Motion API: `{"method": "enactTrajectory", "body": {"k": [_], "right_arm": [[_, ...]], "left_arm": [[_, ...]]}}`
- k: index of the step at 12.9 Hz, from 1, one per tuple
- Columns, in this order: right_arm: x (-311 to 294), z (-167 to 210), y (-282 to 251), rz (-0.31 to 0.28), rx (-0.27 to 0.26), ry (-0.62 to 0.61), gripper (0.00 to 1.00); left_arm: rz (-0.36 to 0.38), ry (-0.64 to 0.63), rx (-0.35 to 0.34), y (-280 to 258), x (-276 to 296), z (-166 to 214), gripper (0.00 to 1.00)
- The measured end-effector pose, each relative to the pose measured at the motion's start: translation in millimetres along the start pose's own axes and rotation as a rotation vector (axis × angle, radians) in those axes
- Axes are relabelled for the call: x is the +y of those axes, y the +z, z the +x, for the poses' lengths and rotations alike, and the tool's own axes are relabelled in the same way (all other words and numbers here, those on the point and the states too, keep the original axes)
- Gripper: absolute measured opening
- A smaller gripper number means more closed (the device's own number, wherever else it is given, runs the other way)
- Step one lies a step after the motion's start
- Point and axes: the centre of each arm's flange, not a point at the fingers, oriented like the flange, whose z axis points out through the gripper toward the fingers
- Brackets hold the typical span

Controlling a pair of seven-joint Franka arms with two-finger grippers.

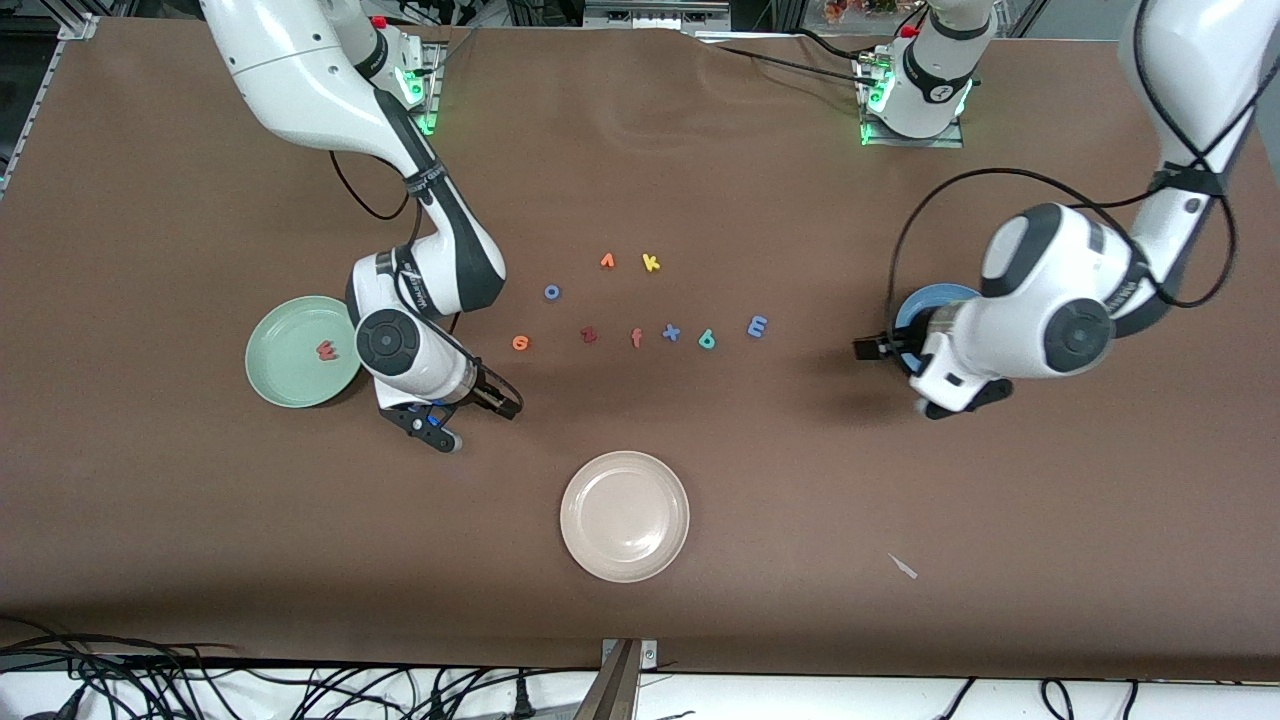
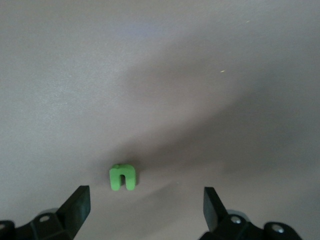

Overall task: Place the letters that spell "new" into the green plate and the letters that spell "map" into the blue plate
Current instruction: 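Grasp the green n with the right gripper while the left gripper grasps the blue letter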

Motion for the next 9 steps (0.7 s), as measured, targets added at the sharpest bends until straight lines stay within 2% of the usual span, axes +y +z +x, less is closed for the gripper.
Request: {"method": "enactTrajectory", "body": {"k": [4, 8, 9], "right_arm": [[-5.8, -5.0, 20.5, 0.007, 0.009, -0.011, 1.0], [-7.5, -3.9, 30.5, 0.017, 0.02, -0.012, 0.96], [-9.6, -5.6, 32.6, 0.022, 0.02, -0.015, 0.85]], "left_arm": [[-0.013, 0.034, 0.048, 45.8, 74.4, -51.1, 0.97], [0.028, 0.061, 0.133, 99.4, 97.8, -73.1, 0.97], [0.052, 0.081, 0.143, 111.2, 99.9, -76.4, 0.97]]}}
